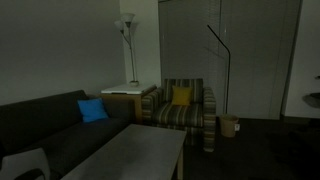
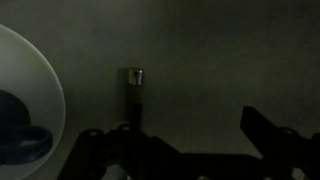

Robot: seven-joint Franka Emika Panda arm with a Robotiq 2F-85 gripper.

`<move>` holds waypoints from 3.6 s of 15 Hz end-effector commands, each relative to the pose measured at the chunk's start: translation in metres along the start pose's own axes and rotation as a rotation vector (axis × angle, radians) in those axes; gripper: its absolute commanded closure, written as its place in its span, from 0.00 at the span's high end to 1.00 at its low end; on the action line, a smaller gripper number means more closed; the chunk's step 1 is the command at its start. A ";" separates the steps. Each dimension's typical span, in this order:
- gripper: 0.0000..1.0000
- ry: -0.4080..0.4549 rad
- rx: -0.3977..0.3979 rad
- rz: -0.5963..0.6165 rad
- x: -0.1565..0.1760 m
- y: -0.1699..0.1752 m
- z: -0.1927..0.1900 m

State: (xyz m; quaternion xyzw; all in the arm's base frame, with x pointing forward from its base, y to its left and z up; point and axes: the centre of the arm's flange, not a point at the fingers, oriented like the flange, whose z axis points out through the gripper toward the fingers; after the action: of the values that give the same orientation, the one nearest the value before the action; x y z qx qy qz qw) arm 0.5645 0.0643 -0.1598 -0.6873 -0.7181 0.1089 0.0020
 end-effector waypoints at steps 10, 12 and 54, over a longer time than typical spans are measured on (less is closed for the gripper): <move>1.00 0.117 -0.015 0.166 0.021 0.032 0.041; 1.00 0.101 -0.023 0.212 0.028 0.031 0.045; 0.04 0.031 -0.053 0.314 0.018 0.049 0.047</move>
State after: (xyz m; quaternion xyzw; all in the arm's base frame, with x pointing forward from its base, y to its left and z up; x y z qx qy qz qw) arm 0.5925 0.0627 -0.1706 -0.8002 -0.5946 0.0621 -0.0485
